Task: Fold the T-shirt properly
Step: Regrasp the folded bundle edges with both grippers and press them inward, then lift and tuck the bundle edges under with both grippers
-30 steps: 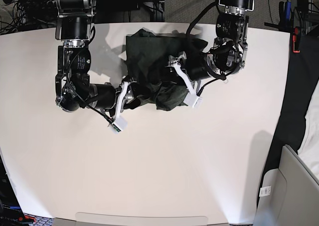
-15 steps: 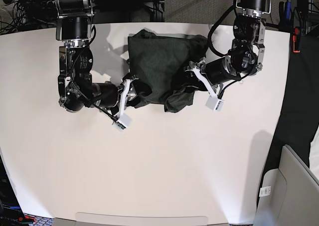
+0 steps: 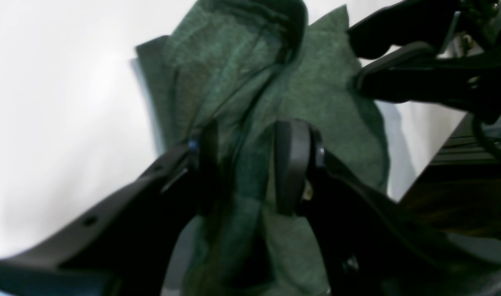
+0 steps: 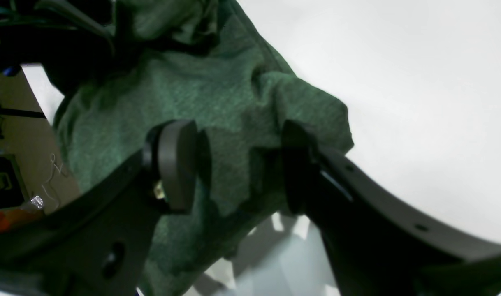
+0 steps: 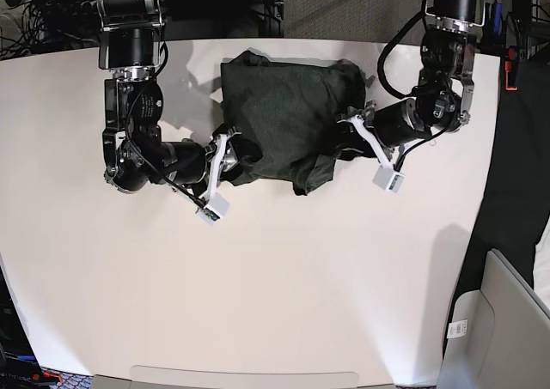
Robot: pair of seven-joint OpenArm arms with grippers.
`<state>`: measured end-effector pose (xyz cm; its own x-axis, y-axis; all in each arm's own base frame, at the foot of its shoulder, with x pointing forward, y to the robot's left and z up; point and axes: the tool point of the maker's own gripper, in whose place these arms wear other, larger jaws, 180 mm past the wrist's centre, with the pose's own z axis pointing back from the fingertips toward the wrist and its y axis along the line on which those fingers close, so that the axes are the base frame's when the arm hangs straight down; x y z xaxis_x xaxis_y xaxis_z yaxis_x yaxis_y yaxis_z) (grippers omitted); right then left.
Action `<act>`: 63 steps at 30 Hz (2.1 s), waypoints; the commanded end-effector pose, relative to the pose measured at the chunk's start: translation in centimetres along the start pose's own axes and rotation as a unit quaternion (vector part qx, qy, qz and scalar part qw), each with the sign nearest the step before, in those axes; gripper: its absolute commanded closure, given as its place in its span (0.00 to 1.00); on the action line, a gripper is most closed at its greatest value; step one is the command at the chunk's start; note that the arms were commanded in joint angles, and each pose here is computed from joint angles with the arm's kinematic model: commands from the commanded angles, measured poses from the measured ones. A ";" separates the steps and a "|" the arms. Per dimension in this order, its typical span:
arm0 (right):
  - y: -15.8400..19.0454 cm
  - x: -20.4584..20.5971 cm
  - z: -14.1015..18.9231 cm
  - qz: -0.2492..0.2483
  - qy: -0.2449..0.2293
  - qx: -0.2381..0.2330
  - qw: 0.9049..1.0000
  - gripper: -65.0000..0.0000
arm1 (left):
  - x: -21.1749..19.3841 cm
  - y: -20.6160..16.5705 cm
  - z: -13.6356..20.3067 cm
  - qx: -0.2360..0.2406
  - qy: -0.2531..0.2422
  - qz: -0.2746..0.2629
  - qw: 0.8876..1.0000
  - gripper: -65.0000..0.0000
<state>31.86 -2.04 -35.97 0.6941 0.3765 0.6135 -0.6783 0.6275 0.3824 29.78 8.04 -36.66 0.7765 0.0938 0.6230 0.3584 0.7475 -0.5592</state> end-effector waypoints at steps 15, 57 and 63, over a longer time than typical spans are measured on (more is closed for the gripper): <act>-0.2 3.4 1.2 0.020 -0.052 -0.004 0.998 0.54 | 2.4 0.7 4.7 0.029 -0.064 -0.039 0.997 0.68; 5.8 8.6 -9.6 0.106 0.021 0.048 0.993 0.85 | -6.5 -8.0 -0.2 -0.085 0.056 -0.007 0.995 0.84; 5.7 10.9 -9.7 0.107 -0.042 0.042 0.992 0.85 | -7.5 -8.1 0.0 -0.085 0.065 0.001 0.994 0.84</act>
<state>36.85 11.32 -35.98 0.5458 0.4668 0.6959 -0.8130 0.4962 0.3048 20.45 1.51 -37.98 0.8529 -0.0092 0.5220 0.4048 0.6431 -0.6500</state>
